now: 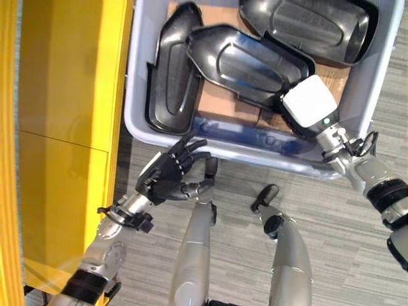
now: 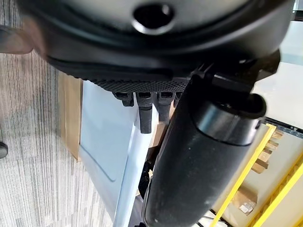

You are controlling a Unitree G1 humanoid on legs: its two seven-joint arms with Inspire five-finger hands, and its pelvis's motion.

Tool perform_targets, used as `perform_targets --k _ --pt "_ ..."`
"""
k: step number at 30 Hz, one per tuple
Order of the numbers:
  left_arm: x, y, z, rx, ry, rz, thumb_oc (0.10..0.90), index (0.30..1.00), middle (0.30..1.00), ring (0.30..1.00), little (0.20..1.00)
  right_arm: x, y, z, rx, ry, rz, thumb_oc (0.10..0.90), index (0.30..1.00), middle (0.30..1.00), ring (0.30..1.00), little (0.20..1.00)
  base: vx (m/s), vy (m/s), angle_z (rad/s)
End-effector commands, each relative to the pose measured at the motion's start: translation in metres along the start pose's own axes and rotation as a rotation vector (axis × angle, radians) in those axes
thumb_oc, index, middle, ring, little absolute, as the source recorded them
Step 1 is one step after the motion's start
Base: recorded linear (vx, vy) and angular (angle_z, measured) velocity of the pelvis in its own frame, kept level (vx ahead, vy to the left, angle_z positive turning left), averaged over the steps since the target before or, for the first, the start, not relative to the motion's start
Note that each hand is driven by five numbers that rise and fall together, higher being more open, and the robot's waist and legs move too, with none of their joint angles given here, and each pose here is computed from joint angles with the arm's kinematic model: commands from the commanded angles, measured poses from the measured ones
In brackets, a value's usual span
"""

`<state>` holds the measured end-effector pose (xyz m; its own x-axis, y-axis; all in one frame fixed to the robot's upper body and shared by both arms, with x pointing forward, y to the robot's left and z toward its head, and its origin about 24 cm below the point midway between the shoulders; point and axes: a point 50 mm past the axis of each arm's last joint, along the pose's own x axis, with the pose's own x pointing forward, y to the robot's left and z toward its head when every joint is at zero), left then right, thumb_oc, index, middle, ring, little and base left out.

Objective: Move parts from the plastic box to the shelf.

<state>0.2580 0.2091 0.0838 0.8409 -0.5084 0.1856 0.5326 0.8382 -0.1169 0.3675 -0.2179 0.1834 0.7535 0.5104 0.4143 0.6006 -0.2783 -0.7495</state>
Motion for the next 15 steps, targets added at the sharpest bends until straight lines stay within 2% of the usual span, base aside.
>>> perform_targets --k 1,7,13,15 --pt "-0.004 -0.014 0.013 0.012 -0.073 -0.078 0.900 1.000 1.000 1.000 1.000 -0.001 -0.009 -0.007 -0.001 -0.025 -0.015 0.400 0.300 0.300 0.300 0.300 0.08 0.101 0.01" --pt "-0.026 -0.013 0.014 -0.018 -0.080 -0.050 0.900 1.000 1.000 1.000 1.000 -0.004 -0.046 0.026 0.135 -0.195 -0.196 0.400 0.300 0.300 0.300 0.300 0.05 0.043 0.04" --pt "-0.035 -0.013 0.009 -0.040 -0.086 -0.014 0.900 1.000 1.000 1.000 1.000 -0.008 -0.076 0.050 0.238 -0.311 -0.288 0.400 0.300 0.300 0.300 0.300 0.05 0.043 -0.08" --pt "-0.038 -0.014 0.007 -0.046 -0.091 -0.002 0.900 1.000 1.000 1.000 1.000 -0.010 -0.089 0.057 0.261 -0.358 -0.374 0.400 0.300 0.300 0.300 0.300 0.06 0.071 -0.11"
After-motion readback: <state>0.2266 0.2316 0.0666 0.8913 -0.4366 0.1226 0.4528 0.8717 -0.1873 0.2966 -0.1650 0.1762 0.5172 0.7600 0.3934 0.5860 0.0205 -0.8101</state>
